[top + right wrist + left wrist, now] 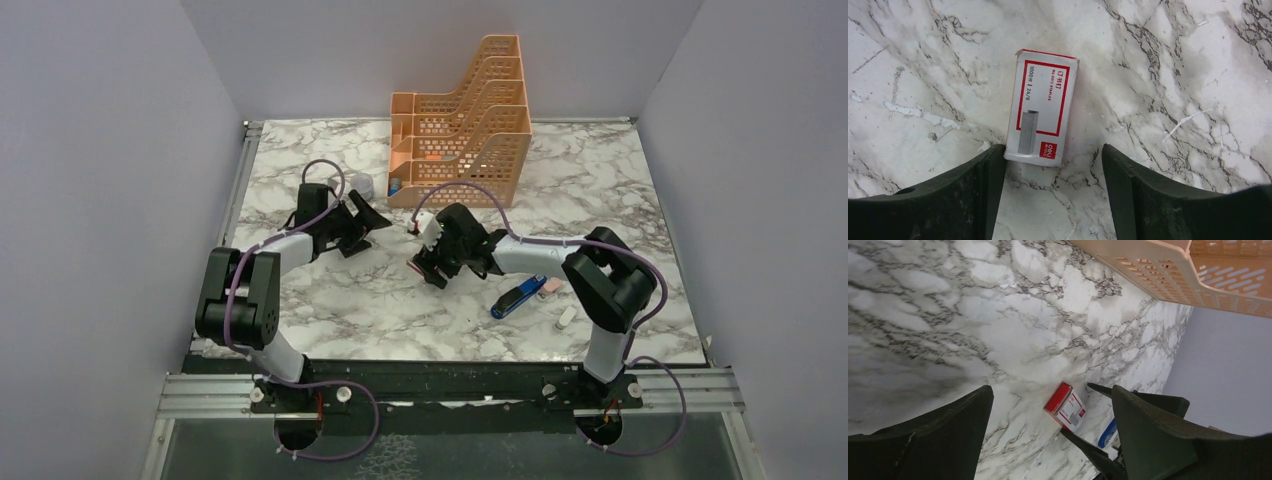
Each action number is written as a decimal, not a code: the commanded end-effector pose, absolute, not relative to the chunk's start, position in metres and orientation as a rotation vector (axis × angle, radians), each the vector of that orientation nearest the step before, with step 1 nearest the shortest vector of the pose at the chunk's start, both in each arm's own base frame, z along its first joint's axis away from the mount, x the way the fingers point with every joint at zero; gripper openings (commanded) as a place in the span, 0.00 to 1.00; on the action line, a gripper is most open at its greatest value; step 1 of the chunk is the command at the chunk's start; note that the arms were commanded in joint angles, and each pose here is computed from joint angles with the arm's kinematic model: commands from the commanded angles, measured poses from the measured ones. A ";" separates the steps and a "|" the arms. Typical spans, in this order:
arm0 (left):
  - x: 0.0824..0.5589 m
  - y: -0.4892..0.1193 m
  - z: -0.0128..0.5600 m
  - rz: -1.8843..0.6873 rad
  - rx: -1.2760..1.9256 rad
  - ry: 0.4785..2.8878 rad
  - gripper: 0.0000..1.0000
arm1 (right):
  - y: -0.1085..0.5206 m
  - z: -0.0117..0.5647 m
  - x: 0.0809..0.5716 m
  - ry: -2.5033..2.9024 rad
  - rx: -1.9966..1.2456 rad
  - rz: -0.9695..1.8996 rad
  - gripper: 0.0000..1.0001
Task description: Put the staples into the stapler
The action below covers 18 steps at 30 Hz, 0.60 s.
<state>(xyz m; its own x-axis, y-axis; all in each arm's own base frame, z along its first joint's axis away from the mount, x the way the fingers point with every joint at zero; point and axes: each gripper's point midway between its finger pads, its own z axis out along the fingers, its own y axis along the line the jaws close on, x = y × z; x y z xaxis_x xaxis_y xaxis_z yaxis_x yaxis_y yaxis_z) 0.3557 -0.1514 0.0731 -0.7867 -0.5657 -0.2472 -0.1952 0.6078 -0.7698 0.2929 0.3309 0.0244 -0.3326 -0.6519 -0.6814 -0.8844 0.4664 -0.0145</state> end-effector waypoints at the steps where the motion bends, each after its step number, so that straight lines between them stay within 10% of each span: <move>1: 0.374 -0.175 0.090 -1.152 -0.494 2.317 0.86 | 0.318 0.019 0.308 2.078 -1.240 0.328 0.72; 7: 0.364 -0.190 0.077 -1.226 -0.429 2.364 0.82 | 0.312 0.024 0.318 2.050 -1.265 0.317 0.52; 18: 0.348 -0.224 0.063 -1.336 -0.319 2.405 0.52 | 0.345 0.015 0.305 1.900 -1.490 0.535 0.59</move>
